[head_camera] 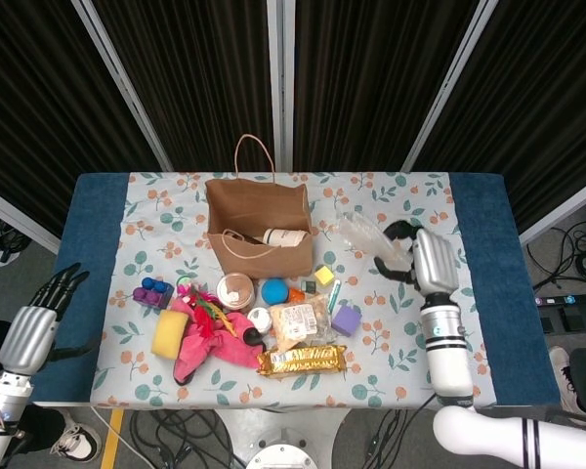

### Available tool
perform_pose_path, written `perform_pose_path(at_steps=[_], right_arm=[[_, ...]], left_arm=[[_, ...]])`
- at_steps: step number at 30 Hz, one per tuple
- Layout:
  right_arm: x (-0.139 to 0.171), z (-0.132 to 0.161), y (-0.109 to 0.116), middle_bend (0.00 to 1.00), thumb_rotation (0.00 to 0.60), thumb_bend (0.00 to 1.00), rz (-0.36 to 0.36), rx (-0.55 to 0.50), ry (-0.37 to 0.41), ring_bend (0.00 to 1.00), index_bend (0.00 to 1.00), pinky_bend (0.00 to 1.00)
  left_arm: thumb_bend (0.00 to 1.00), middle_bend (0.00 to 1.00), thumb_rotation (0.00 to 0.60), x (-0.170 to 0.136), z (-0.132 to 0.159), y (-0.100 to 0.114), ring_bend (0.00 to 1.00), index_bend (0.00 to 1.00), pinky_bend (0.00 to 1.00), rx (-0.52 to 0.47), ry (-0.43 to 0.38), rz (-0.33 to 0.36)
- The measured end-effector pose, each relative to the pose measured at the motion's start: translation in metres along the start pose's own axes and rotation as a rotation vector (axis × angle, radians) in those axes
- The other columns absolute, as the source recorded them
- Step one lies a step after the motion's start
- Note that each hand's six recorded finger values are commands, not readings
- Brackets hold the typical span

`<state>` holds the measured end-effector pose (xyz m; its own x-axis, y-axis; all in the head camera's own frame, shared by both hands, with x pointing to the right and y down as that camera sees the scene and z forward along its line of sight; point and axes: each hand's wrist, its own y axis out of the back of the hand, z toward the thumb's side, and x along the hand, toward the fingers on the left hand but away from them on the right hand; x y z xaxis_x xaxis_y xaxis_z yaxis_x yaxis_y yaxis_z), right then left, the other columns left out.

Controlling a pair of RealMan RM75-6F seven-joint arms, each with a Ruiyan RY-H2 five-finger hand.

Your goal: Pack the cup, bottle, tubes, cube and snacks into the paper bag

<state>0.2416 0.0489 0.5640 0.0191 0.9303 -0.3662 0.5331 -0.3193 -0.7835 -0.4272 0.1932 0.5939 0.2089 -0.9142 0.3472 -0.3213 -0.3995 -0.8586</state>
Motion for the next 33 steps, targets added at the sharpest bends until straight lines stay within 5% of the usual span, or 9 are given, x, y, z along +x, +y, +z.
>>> perform_pose_path(at_steps=[2,6,15,28,33], right_arm=[[0.0,0.034,0.038,0.48,0.6,0.23,-0.096,0.049,0.109,0.37,0.53,0.53],[-0.004,0.087,0.063,0.48,0.6,0.23,-0.185,0.169,0.245,0.37,0.53,0.53],[-0.035,0.176,0.02,0.48,0.6,0.2,-0.217,0.377,0.489,0.37,0.53,0.53],[-0.079,0.201,-0.083,0.48,0.6,0.18,-0.121,0.029,0.537,0.37,0.53,0.53],[-0.08,0.209,-0.099,0.48,0.6,0.17,-0.083,-0.089,0.566,0.37,0.53,0.53]], left_arm=[[0.0,0.1,0.6,0.0,0.0,0.001,0.06,0.11,0.16,-0.003,0.002,0.004],[0.0,0.1,0.6,0.0,-0.002,0.004,0.06,0.11,0.16,-0.004,0.009,0.017],[0.0,0.1,0.6,-0.003,-0.004,0.01,0.06,0.11,0.16,0.006,0.018,0.033],[0.0,0.1,0.6,-0.002,-0.013,0.015,0.06,0.11,0.16,0.029,0.038,0.039],[0.0,0.1,0.6,0.001,-0.016,0.015,0.06,0.11,0.16,0.032,0.038,0.041]])
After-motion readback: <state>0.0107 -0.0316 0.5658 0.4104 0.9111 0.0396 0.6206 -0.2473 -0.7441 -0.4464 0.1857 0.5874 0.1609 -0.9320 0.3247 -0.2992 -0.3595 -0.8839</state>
